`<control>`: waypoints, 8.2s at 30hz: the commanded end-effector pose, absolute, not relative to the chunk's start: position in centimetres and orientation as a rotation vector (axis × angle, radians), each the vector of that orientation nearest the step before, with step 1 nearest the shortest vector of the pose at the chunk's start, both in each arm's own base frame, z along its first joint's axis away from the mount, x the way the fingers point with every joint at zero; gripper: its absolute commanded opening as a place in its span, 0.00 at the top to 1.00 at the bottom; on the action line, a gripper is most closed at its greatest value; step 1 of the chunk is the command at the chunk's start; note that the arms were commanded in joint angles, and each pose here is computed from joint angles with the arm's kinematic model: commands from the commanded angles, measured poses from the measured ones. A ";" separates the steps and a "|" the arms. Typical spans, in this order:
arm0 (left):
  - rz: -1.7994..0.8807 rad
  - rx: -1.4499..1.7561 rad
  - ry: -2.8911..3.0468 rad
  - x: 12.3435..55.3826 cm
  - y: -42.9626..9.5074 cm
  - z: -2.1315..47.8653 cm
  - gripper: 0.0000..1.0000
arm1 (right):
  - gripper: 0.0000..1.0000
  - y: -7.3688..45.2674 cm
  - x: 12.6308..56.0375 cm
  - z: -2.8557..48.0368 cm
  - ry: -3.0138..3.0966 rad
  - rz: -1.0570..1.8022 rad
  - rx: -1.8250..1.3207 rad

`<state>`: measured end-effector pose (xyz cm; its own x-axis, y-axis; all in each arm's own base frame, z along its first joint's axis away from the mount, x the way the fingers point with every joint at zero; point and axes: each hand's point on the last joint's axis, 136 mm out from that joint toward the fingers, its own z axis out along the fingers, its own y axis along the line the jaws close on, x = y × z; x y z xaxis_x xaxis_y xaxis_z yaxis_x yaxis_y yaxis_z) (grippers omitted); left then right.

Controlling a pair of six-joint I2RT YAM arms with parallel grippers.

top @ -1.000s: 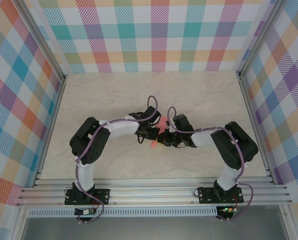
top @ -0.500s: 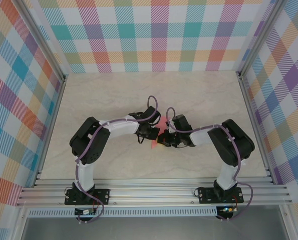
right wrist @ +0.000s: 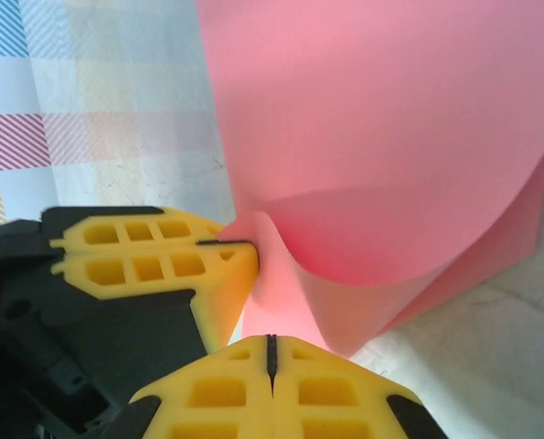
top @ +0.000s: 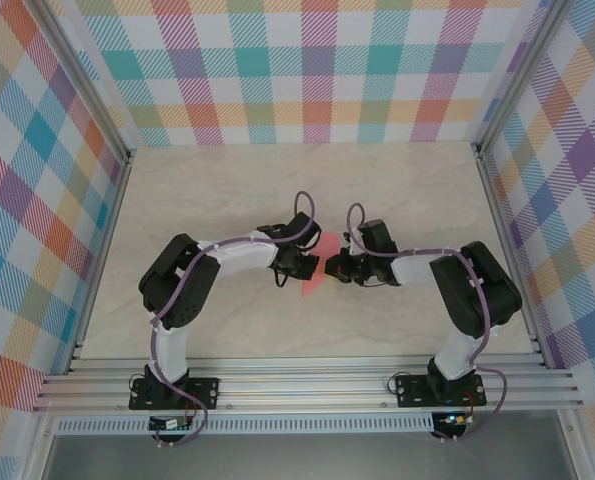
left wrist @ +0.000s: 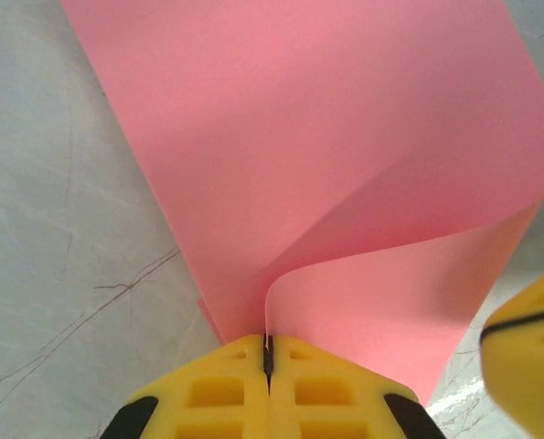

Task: Fold a paper plane with a square sheet of paper (pick it up from the middle)
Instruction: Third fold the triangle at the center of the table.

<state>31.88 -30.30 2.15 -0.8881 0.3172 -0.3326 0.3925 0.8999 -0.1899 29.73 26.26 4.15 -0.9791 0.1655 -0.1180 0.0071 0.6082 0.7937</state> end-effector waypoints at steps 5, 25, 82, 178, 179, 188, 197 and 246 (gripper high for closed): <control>-0.316 0.532 2.860 30.8 -29.0 -0.3 1.00 | 1.00 26.6 30.8 3.7 2.664 1.325 0.096; -0.301 0.537 2.870 30.5 -28.7 -0.4 1.00 | 1.00 24.2 32.6 5.6 2.650 1.314 0.099; -0.312 0.531 2.891 30.2 -28.8 -0.8 1.00 | 0.93 25.5 32.6 6.7 2.705 1.349 -0.049; -0.824 0.080 2.916 27.0 -30.9 -0.4 1.00 | 0.94 27.8 31.2 4.8 2.815 1.342 -0.137; -0.826 0.079 2.915 27.0 -30.9 -0.3 1.00 | 0.95 27.8 31.2 4.5 2.822 1.337 -0.131; -0.867 0.079 2.887 27.4 -31.1 0.7 1.00 | 1.00 26.8 30.7 1.0 2.912 1.234 -0.058; -0.962 0.084 2.811 28.3 -32.0 3.6 0.97 | 1.00 26.2 30.4 -0.5 2.953 1.177 -0.042; -1.078 -0.057 2.929 26.5 -31.6 1.4 0.96 | 1.00 25.4 30.2 -1.3 2.993 1.090 -0.038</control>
